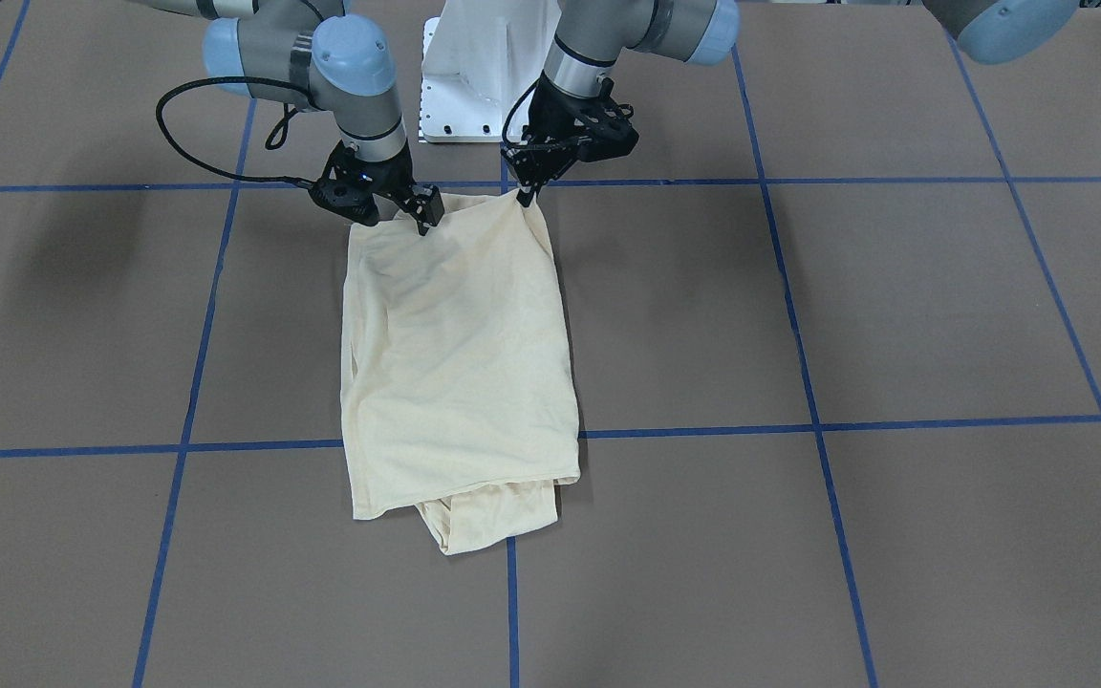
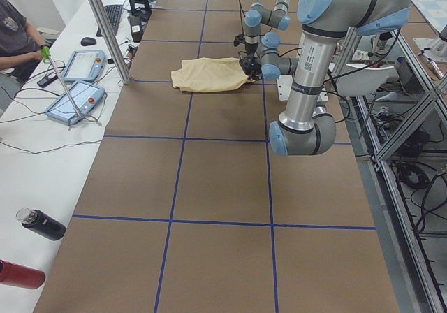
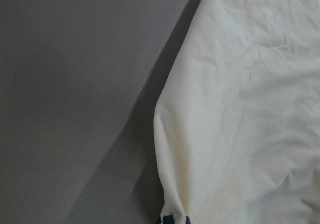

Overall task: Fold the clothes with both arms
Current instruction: 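Grasp the bundle's near corners with both grippers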

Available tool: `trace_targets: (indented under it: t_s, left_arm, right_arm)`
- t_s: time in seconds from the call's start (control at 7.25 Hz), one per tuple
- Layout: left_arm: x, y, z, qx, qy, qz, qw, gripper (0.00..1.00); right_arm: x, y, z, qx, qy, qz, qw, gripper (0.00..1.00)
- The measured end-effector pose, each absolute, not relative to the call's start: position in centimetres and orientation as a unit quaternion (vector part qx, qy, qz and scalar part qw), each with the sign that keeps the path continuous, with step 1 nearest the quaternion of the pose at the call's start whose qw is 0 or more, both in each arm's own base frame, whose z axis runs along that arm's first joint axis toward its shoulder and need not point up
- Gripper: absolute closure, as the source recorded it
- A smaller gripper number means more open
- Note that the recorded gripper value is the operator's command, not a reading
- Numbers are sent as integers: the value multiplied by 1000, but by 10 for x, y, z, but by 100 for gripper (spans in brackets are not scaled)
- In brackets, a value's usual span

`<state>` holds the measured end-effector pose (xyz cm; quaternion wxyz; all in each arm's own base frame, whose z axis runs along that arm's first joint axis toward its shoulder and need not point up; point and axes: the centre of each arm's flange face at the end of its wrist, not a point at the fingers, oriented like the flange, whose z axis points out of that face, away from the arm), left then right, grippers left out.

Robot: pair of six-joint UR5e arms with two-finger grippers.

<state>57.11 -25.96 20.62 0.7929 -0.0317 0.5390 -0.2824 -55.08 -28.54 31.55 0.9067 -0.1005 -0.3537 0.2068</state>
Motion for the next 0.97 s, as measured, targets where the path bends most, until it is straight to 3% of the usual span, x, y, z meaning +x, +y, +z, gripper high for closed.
trace_targets:
  t_s: [0.28, 0.41, 0.55, 0.97]
  left_arm:
    - [571, -260, 207, -31, 539, -282, 793, 100]
    - [571, -260, 207, -31, 539, -282, 793, 100]
    - [571, -260, 208, -31, 538, -282, 793, 100]
    - [571, -260, 208, -31, 538, -282, 794, 100]
  right_arm:
    - [-549, -286, 313, -101, -357, 206, 906, 84]
    - [-549, -286, 312, -101, -358, 206, 905, 93]
    - [-549, -286, 311, -101, -358, 206, 905, 100]
    - [-541, -288, 302, -99, -367, 208, 901, 100]
